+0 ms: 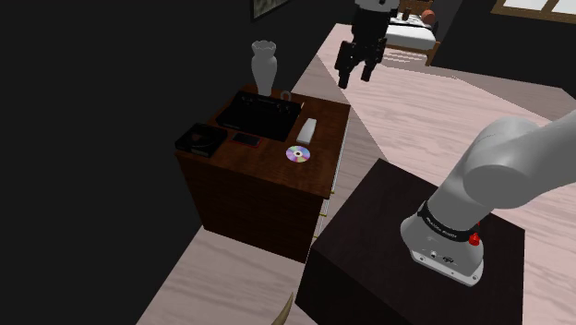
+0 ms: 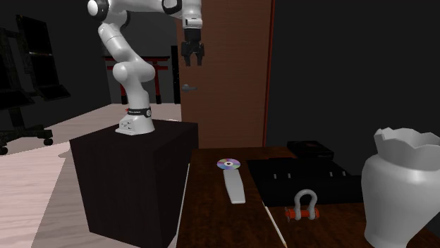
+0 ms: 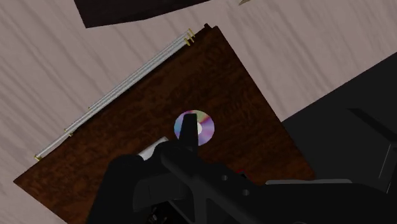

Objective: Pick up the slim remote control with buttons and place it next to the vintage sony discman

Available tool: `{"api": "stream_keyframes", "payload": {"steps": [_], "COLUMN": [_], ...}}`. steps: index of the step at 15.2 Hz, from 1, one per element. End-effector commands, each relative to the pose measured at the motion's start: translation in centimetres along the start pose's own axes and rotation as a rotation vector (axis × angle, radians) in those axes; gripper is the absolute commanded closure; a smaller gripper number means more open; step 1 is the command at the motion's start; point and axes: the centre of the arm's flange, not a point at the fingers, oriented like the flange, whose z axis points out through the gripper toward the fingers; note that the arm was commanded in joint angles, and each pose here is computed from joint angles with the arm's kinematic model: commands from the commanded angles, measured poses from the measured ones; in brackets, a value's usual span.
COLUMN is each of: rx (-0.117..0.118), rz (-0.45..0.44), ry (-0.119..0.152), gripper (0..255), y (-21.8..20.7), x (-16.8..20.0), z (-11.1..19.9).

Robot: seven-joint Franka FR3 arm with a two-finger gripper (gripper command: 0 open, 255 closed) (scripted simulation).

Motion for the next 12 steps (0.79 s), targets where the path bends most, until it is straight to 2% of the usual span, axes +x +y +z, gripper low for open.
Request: {"api": "stream_keyframes", "payload": {"steps": [1, 12], "rx": [-0.001, -0.01], "rz": [0.047, 0.296], "ry": [0.004, 0.014], "gripper": [0, 0], "y": [0.1, 2.9], "x": [1.9, 12.1], "z": [1.7, 11.4]}}
